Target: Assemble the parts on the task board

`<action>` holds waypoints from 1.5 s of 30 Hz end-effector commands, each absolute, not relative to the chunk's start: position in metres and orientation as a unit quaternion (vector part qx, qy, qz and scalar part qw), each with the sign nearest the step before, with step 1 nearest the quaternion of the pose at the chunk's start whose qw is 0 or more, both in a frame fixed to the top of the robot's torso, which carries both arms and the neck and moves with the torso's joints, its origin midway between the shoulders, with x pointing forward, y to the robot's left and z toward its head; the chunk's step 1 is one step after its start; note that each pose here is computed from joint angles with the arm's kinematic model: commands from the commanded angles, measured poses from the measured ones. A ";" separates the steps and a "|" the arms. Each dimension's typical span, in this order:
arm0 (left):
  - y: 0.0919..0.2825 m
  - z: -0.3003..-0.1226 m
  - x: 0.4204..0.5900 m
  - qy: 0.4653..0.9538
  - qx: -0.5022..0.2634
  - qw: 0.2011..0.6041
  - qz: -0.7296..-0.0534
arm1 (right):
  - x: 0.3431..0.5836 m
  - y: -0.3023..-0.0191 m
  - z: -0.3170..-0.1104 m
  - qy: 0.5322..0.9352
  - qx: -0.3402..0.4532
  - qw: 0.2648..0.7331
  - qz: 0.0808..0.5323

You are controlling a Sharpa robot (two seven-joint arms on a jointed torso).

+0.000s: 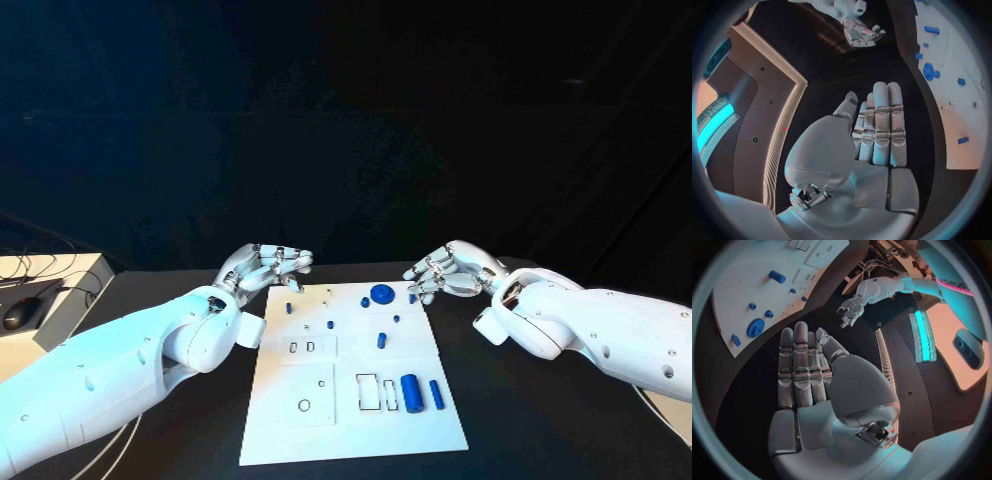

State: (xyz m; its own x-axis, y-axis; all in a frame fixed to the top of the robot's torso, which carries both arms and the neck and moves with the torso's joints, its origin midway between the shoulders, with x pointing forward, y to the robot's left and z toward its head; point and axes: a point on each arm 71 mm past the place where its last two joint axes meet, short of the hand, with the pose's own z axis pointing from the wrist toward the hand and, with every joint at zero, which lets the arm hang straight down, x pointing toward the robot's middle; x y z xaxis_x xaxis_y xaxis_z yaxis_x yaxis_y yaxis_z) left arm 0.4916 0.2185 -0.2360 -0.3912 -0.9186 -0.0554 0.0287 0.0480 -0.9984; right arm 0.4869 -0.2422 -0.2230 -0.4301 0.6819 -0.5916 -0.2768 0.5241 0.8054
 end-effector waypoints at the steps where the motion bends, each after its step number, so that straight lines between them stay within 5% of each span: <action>1: 0.212 -0.234 0.482 0.640 -0.293 0.412 -0.579 | 0.487 -0.240 -0.224 0.718 0.067 0.557 0.412; 30: 0.225 -0.219 0.442 0.668 -0.247 0.423 -0.560 | 0.515 -0.160 -0.222 0.719 -0.098 0.642 0.248; 45: 0.226 -0.208 0.438 0.659 -0.246 0.432 -0.565 | 0.519 -0.136 -0.221 0.707 -0.163 0.653 0.216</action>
